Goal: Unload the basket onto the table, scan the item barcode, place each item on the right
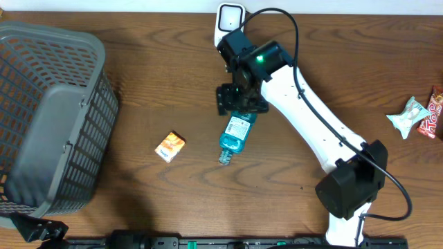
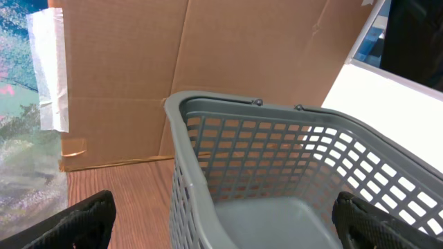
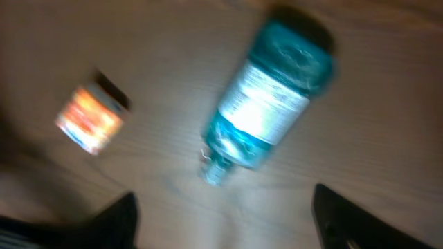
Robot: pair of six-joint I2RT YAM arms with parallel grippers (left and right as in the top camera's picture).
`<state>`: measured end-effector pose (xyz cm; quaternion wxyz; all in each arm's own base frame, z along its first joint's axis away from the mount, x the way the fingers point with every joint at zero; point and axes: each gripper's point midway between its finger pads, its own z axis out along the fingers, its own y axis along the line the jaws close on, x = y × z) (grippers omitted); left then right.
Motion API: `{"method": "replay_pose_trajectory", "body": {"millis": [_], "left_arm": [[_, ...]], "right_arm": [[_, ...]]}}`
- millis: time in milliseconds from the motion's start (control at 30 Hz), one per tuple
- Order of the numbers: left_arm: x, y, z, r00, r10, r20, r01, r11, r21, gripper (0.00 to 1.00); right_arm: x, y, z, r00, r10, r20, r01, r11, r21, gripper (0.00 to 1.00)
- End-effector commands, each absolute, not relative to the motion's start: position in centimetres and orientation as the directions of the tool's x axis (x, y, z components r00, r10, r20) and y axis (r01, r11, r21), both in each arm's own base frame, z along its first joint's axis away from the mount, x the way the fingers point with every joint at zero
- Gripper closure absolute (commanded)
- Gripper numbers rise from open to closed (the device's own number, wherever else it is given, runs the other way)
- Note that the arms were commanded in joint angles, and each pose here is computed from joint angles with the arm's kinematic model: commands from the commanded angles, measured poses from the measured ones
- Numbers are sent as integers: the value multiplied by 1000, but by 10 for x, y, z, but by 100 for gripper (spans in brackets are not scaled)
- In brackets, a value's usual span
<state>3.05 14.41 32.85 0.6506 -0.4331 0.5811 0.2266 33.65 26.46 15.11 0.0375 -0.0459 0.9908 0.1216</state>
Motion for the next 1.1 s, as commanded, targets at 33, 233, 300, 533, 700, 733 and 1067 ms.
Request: {"method": "replay_pose_trajectory", "body": {"millis": [33,233,300,533,700,733,1067], "left_arm": [[29,146,328,231,-208,-951,-806,507,-306,0],[29,145,327,230,-208,-951,-806,507,-306,0],[29,145,327,230,-208,-951,-806,507,-306,0],[29,146,326,223,-208,-952,-808,507,-300,0],[29,146,326,223,-208,-952,-808,507,-300,0],[29,146,326,222,-208,-953,-808,507,-299,0],[29,146,326,219,-208,-953,-809,507,-297,0]], "right_arm": [[317,273,95,-993,44,110,77,948,310,7],[307,265,33,-963,201,180,249,918,307,3],[308,270,21,-967,192,165,240,905,352,1],[295,244,-26,-943,301,145,330,907,260,1],[281,241,-43,-975,177,136,211,931,299,21],[278,241,-43,-982,131,134,167,937,307,25],[273,237,-44,-993,-93,78,-65,947,313,67]]}}
